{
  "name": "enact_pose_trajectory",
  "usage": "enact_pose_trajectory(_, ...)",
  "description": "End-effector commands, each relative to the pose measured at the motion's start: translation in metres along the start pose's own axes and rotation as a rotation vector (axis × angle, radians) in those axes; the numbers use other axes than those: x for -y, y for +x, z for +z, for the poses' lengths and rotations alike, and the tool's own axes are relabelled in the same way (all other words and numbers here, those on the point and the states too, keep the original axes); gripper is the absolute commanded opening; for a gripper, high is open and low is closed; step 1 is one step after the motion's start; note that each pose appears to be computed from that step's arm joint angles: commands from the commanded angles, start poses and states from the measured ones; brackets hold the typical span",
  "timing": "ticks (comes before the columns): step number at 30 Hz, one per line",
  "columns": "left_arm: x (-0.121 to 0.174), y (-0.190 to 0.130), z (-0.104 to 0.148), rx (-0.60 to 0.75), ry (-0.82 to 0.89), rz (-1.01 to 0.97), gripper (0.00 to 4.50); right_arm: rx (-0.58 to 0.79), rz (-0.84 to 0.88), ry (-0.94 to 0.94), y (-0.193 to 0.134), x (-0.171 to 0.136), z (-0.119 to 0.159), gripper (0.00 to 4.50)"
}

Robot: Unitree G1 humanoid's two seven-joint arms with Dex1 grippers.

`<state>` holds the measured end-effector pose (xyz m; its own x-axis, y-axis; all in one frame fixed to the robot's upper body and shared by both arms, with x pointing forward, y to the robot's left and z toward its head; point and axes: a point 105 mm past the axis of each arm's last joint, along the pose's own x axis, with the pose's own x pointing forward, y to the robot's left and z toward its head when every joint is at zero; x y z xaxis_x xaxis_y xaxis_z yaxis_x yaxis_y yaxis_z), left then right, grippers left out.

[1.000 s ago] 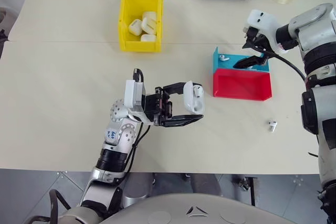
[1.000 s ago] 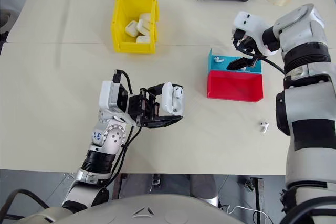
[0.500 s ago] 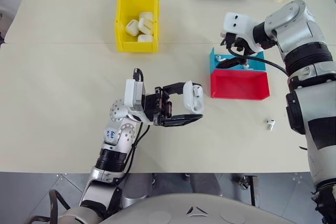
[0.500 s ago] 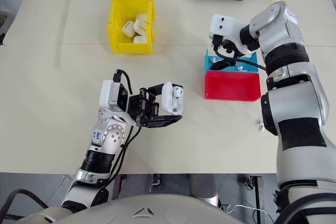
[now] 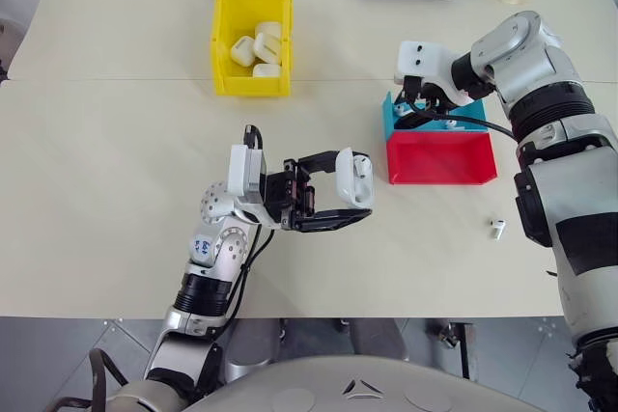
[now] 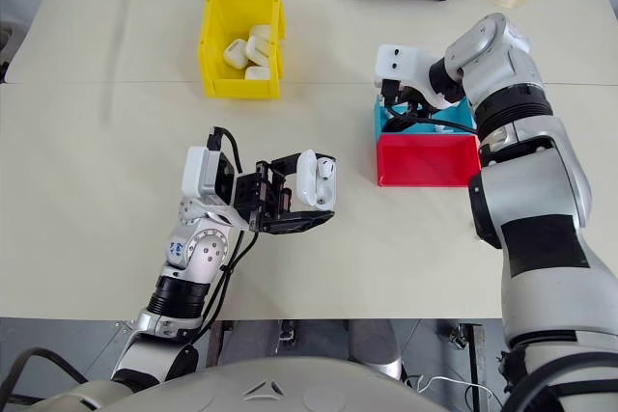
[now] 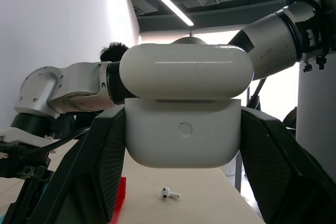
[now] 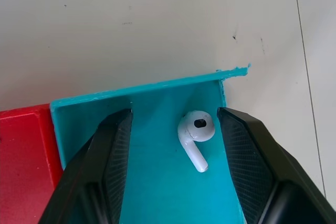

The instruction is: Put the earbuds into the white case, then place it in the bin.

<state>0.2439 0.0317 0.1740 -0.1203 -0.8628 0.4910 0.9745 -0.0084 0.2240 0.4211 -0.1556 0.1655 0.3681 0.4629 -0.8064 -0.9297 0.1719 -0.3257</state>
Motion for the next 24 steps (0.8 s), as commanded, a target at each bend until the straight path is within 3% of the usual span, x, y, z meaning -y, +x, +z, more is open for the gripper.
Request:
enact_pose_trajectory(1,0.0011,0.0025,0.0091,0.017,0.035,-0.011,2.81,0.007,-0.030,-0.029,-0.0068,0.0065,0.0082,2.64)
enact_pose_trajectory(7,-0.0001,0.0032,0.0098,0.016,0.040,-0.011,2.81,-0.013,-0.026,-0.043,-0.0033,0.0045,0.0035,2.64)
enact_pose_trajectory(10,0.0000,0.0029,0.0098,0.015,0.041,-0.011,2.81,-0.014,-0.019,-0.041,-0.0031,0.0036,0.0021,2.08)
enact_pose_trajectory(13,0.0000,0.0030,0.0099,0.014,0.041,-0.010,2.81,-0.018,-0.028,-0.038,-0.0039,0.0046,0.0004,1.12)
enact_pose_trajectory(24,-0.0002,0.0022,0.0105,0.009,0.043,-0.013,2.81,0.036,-0.053,-0.024,-0.0117,0.0094,0.0074,1.12)
